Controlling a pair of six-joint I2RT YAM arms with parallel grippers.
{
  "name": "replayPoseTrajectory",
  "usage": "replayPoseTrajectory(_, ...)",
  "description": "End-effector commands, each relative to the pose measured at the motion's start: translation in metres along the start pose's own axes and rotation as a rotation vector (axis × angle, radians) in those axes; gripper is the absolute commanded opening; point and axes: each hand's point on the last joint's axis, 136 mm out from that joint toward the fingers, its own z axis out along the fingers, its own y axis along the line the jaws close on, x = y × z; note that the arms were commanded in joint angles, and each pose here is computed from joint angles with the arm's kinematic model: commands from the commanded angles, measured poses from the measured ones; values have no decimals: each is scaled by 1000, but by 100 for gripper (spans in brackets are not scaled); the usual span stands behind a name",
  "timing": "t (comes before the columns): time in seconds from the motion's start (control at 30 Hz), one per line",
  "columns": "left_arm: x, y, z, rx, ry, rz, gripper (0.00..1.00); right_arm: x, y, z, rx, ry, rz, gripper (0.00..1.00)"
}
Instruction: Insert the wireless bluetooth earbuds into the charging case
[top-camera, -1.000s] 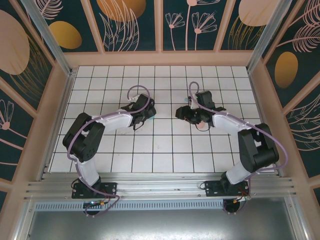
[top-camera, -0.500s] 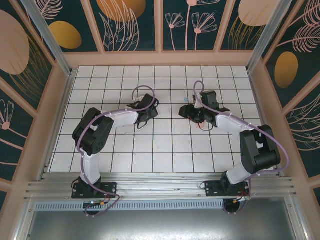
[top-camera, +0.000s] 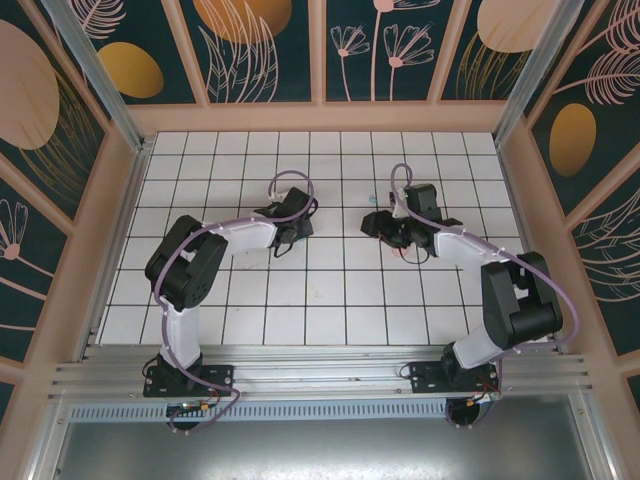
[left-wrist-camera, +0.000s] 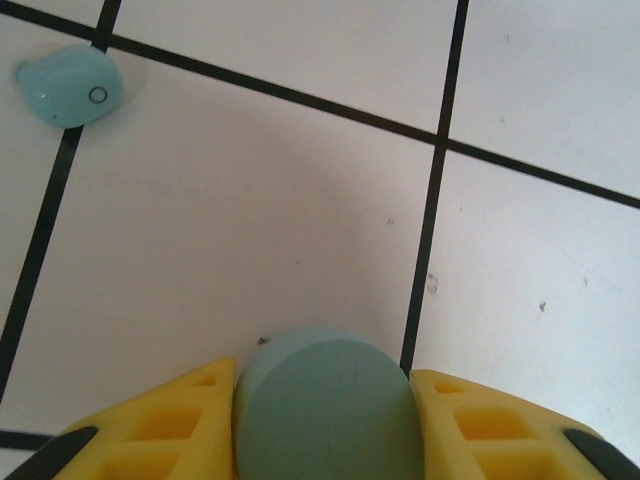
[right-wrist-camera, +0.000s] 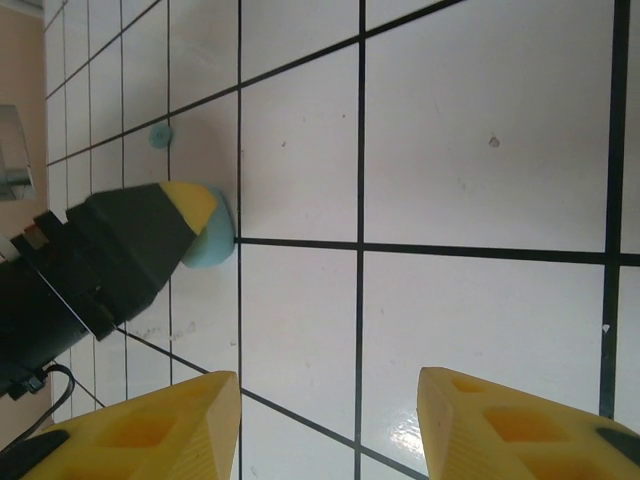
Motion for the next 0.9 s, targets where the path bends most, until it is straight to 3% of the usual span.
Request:
replayPoseTrajectory(0.0, -5, -11, -21, 83, -41, 92, 25, -10, 9, -11, -13, -43, -14, 50)
replayPoseTrajectory(0.17, -15, -26, -40, 200, -114, 193, 18, -15, 11, -20, -18, -63, -14, 51)
replayPoseTrajectory(0.4, -1, -64, -56, 431, -91, 400, 22, -17, 16, -26, -92, -65, 30, 50)
replayPoseTrajectory(0.53, 0, -79, -69, 534, -138, 485, 22, -15, 21, -26, -147, -50, 40, 51)
replayPoseTrajectory(0.7, 24, -84, -63, 624, -84, 600, 22, -11, 15, -22, -135, -26, 41, 51)
replayPoseTrajectory(0.87, 44, -74, -38, 578, -20, 678, 24, -5, 7, -19, -120, -16, 62, 51)
